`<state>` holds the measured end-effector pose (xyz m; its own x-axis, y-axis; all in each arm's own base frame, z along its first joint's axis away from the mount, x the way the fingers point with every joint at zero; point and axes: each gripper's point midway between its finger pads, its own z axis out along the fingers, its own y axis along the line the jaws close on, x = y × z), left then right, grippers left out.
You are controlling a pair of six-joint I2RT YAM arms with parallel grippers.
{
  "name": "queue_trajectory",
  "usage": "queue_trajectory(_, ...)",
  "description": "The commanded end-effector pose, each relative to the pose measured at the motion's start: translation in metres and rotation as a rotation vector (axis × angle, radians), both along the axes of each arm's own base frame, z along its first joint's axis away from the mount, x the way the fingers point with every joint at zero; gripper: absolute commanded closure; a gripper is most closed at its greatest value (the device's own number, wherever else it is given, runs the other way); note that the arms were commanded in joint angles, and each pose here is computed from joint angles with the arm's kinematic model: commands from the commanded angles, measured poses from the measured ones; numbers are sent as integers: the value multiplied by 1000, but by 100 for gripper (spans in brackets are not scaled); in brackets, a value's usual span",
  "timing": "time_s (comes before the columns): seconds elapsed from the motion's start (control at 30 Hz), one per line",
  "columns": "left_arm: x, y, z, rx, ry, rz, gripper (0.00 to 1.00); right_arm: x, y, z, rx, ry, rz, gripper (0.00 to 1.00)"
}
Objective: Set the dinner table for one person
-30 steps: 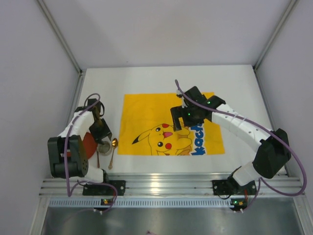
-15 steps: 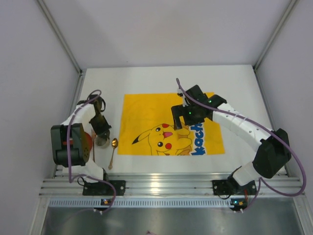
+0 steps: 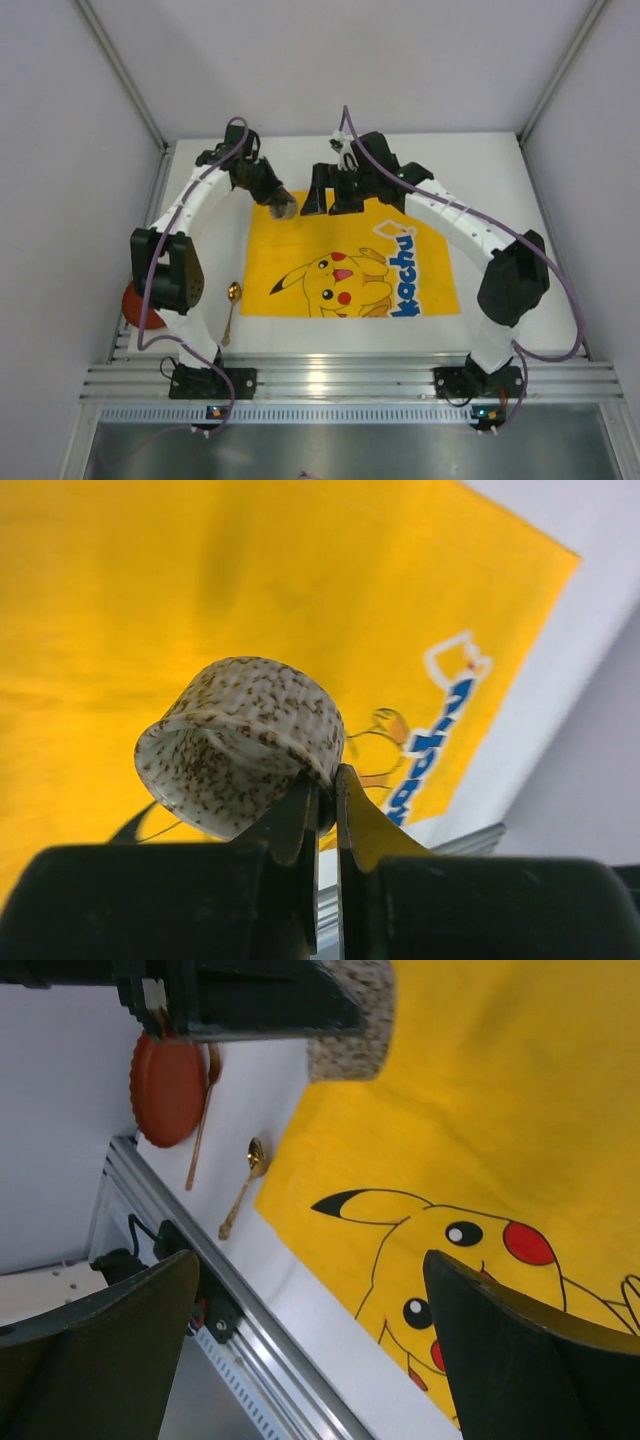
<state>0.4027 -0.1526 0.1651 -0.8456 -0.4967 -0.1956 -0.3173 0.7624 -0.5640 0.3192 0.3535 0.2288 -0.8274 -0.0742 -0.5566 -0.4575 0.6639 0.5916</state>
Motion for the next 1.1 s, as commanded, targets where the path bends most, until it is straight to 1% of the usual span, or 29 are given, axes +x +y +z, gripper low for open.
queue_trajectory(0.0,22,-63,43,-205,-61,-57,100,20,27,27,130,-20,2,5)
queue_trajectory(0.07,22,-85,55,-269,-76,-89,100,31,29,18,111,-19,-28,6)
queue_trajectory(0.1,27,-94,64,-316,-99,-84,100,35,29,18,107,-26,-39,6)
queue_trajectory(0.2,26,-109,80,-400,-104,-105,100,46,25,13,84,-38,-86,9)
queue_trajectory(0.3,23,-113,90,-438,-105,-121,100,53,15,12,56,-65,-135,12)
queue_trajectory(0.4,20,-115,98,-465,-110,-139,100,57,1,10,11,-92,-188,13)
queue_trajectory(0.5,15,-118,98,-494,-85,-154,100,60,-9,7,-26,-110,-223,14)
queue_trajectory(0.73,4,-122,107,-550,-63,-175,100,71,-21,13,-65,-170,-291,19)
queue_trajectory(0.8,1,-123,110,-564,-62,-181,100,74,-23,14,-72,-180,-305,24)
queue_trajectory(0.83,0,-123,110,-567,-58,-183,100,74,-23,15,-73,-183,-306,30)
queue_trajectory(0.9,-2,-123,106,-569,-51,-184,100,75,-25,16,-74,-188,-316,39)
queue_trajectory(0.93,-3,-124,106,-575,-51,-186,100,75,-26,17,-73,-190,-319,47)
queue_trajectory(0.97,-5,-125,103,-588,-30,-185,100,75,-25,17,-74,-194,-318,51)
queue_trajectory(1.0,-4,-126,106,-600,-43,-190,100,75,-26,17,-75,-195,-318,54)
queue_trajectory(1.03,-5,-126,107,-608,-44,-190,100,75,-26,17,-75,-198,-317,63)
queue_trajectory(1.07,-6,-126,108,-615,-43,-188,100,74,-27,17,-76,-198,-318,67)
